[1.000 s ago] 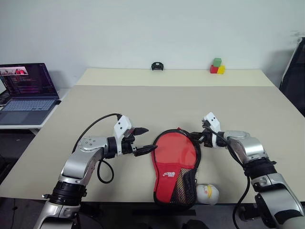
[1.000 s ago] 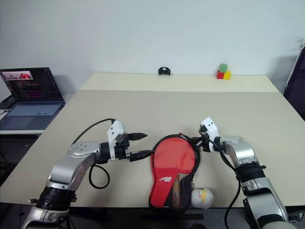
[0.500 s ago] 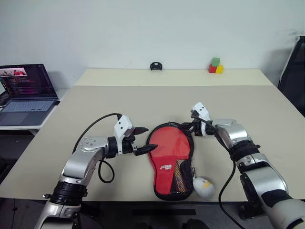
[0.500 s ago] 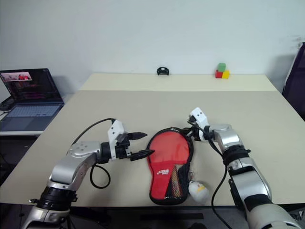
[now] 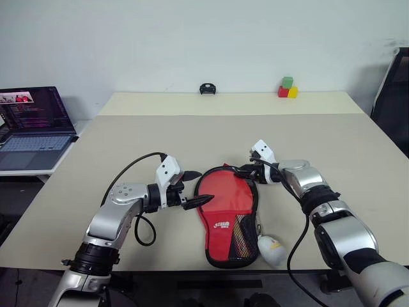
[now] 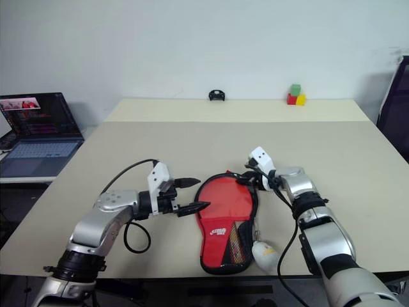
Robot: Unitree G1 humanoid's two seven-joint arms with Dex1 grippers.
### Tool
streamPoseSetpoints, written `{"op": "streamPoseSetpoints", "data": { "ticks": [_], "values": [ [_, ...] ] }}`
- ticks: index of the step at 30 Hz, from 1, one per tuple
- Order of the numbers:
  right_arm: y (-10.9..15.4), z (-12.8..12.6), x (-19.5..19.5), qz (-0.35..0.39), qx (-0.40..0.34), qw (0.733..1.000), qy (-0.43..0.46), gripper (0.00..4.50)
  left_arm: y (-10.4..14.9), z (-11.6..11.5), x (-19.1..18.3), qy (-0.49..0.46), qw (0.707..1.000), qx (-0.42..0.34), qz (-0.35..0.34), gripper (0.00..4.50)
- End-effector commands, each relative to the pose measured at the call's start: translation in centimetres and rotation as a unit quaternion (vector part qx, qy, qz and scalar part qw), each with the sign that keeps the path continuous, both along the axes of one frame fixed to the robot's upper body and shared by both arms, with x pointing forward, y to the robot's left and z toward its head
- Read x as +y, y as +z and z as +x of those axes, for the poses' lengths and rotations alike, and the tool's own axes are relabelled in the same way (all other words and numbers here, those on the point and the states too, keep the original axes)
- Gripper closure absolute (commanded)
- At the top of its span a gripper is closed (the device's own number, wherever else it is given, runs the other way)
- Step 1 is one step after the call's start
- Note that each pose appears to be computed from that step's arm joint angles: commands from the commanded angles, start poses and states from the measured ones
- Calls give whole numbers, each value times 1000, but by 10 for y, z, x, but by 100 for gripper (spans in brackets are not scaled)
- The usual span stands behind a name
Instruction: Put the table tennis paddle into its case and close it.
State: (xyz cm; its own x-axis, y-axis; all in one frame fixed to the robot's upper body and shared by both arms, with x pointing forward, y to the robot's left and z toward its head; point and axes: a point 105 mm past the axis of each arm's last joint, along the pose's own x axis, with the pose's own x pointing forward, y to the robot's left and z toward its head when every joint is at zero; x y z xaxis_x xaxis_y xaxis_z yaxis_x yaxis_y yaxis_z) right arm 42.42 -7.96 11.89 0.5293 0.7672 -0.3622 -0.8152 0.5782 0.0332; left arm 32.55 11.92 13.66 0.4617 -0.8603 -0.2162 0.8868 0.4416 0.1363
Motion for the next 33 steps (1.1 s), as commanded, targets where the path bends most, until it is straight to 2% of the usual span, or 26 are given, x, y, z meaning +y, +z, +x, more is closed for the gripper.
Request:
{"op": "streamPoseSetpoints", "data": {
  "ticks": [1, 4, 5, 8, 13, 16, 17, 20, 22, 27, 33],
  "values": [
    [49, 13, 2, 62, -58, 996, -17, 113, 10, 4, -8, -15, 1000, -24, -7, 0],
    [72, 12, 0, 105, -76, 991, -22, 8, 9, 9, -19, -34, 999, -34, -1, 0],
    [78, 10, -2, 111, -83, 990, -19, 4, 8, 12, -23, -39, 999, -36, 2, 0],
    [86, -12, -10, 118, -77, 990, 11, 4, 3, 18, -37, -64, 997, -40, 13, 0],
    [85, -65, -31, 90, -53, 994, 38, 4, -9, 29, -50, -104, 993, -33, 37, 0],
    [85, -86, -37, 81, -38, 995, 41, 4, -13, 33, -54, -117, 992, -32, 44, 0],
    [85, -99, -42, 75, -30, 996, 46, 4, -16, 33, -57, -127, 990, -28, 46, 0],
    [75, -158, -60, 28, 21, 996, 83, 4, -33, 29, -69, -166, 984, -13, 65, 0],
    [69, -179, -66, 11, 48, 995, 86, 4, -40, 26, -73, -181, 981, -10, 73, 0],
    [52, -209, -76, -15, 96, 994, 54, 4, -47, 28, -78, -190, 979, -8, 77, 0],
    [26, -221, -74, -52, 97, 994, 6, 4, -50, 30, -80, -194, 978, -7, 79, 0]
  ]
}}
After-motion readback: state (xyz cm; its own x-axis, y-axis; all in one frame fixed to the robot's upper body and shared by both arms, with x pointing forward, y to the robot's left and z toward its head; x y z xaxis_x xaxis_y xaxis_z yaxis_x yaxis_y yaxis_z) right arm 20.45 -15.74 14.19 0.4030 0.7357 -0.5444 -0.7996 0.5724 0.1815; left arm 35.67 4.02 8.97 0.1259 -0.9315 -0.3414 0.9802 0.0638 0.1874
